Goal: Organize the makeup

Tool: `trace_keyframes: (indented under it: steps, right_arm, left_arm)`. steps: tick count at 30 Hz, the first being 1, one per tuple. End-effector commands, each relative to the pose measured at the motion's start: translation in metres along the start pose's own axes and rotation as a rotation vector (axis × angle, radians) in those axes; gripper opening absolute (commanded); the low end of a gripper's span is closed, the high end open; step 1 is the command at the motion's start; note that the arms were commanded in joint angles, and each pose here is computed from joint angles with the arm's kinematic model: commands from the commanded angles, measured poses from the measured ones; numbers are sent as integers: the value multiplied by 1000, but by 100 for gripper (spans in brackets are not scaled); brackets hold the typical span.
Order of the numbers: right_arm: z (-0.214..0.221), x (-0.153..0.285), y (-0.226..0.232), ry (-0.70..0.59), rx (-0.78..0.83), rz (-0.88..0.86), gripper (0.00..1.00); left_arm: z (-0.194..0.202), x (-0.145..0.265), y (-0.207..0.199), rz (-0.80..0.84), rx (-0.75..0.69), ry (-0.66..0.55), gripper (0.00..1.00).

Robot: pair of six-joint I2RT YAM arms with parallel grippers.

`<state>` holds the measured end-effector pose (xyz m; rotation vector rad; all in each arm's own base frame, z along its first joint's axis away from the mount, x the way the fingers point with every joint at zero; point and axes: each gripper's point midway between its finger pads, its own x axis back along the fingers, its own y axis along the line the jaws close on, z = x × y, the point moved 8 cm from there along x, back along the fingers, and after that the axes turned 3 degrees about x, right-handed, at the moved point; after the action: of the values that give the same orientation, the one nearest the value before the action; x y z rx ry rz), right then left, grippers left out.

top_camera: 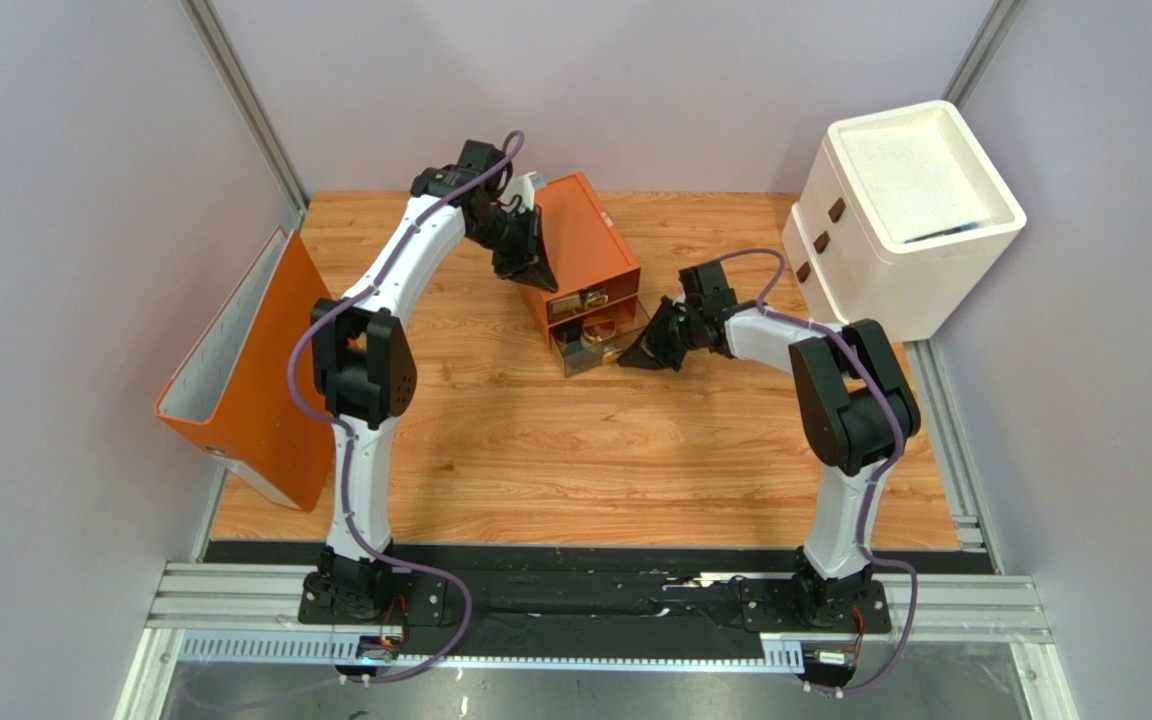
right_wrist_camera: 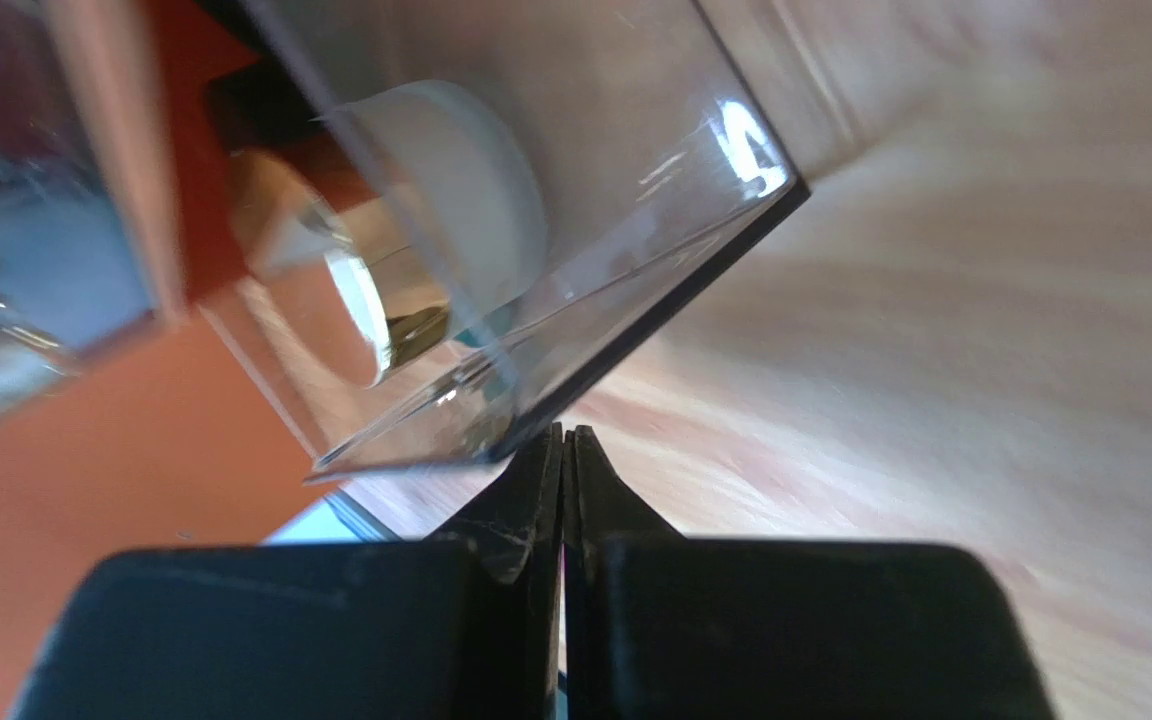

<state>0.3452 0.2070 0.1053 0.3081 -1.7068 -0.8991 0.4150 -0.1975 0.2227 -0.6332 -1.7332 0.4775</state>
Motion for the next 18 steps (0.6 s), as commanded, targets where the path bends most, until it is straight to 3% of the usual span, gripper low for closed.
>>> trace_keyframes:
  steps: [1,12,18]
  right_arm:
    - [-32,-4,42,-96,-12,-144,0]
    - [-50,-34,50,-106,-78,-163,0]
    - [-47,-23,54,-126,-56,-142,0]
  left_arm:
    - [23,-20,48,-226,34,146,0]
    - [23,-17,47,-228,20,147,0]
    - [22,-15,45,-229,19,141,0]
